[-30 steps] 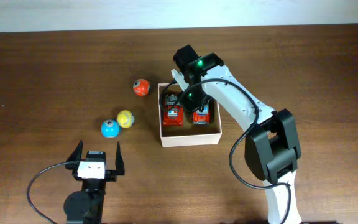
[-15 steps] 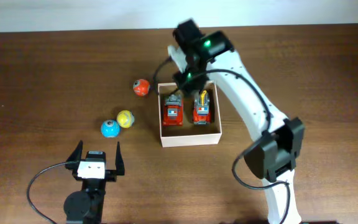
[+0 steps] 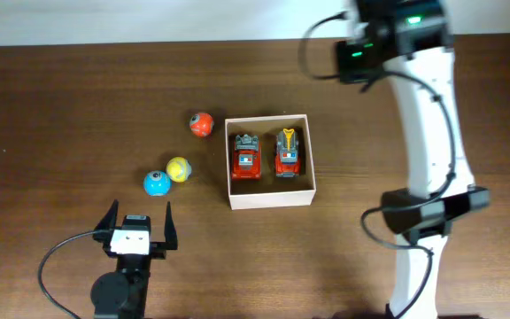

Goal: Pack container
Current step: 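Raise the right gripper and withdraw it to the right side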

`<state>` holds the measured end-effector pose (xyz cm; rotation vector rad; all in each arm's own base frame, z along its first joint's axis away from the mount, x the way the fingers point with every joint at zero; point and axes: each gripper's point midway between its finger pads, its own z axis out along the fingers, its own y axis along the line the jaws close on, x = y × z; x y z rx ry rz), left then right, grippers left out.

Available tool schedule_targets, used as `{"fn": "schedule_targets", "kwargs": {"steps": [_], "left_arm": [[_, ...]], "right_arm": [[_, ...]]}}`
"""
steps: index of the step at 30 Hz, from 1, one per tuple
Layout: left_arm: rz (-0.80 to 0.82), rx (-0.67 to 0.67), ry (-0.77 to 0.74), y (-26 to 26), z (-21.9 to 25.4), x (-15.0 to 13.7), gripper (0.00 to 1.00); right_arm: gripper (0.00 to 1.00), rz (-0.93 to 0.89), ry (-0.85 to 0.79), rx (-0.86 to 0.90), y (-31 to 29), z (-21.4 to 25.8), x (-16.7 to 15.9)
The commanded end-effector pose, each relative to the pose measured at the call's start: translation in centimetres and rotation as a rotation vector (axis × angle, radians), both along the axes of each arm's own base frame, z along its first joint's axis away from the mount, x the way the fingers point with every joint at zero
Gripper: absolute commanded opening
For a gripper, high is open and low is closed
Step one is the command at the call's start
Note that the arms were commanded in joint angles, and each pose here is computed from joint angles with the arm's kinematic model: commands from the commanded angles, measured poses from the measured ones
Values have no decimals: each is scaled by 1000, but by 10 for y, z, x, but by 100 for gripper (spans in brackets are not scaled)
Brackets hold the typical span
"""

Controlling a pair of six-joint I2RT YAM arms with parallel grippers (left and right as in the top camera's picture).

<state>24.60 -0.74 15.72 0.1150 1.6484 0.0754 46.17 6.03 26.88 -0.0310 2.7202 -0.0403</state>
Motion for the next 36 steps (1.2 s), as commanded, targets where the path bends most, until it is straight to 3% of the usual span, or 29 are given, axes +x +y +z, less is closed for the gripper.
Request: {"fn": "schedule_targets", "kwargs": {"steps": [1, 3, 5, 6, 8, 9, 18, 25, 32, 36], "left_arm": [[-7, 15, -1, 0, -1, 0, 99], [-7, 15, -1, 0, -1, 0, 99], [-7, 15, -1, 0, -1, 0, 99], [-7, 15, -1, 0, -1, 0, 99], [-6, 15, -1, 0, -1, 0, 99], [-7, 15, -1, 0, -1, 0, 99], [-7, 15, -1, 0, -1, 0, 99], [-7, 15, -2, 0, -1, 0, 99], [-7, 15, -2, 0, -1, 0, 99], [-6, 15, -2, 0, -1, 0, 99]], "right_arm": [[22, -177, -30, -3, -52, 12, -1], [27, -241, -22, -1, -78, 11, -3], [37, -300, -14, -2, -105, 10, -7], [48, -328, -11, -1, -116, 10, -8], [87, -375, -5, -2, -137, 8, -12], [99, -391, -4, -2, -144, 8, -13], [99, -484, -1, 33, -186, 6, -23], [98, -77, -10, 331, -94, 13, -7], [95, 107, 18, 277, -16, 11, -8], [99, 12, 24, 114, -19, 5, -7]]}}
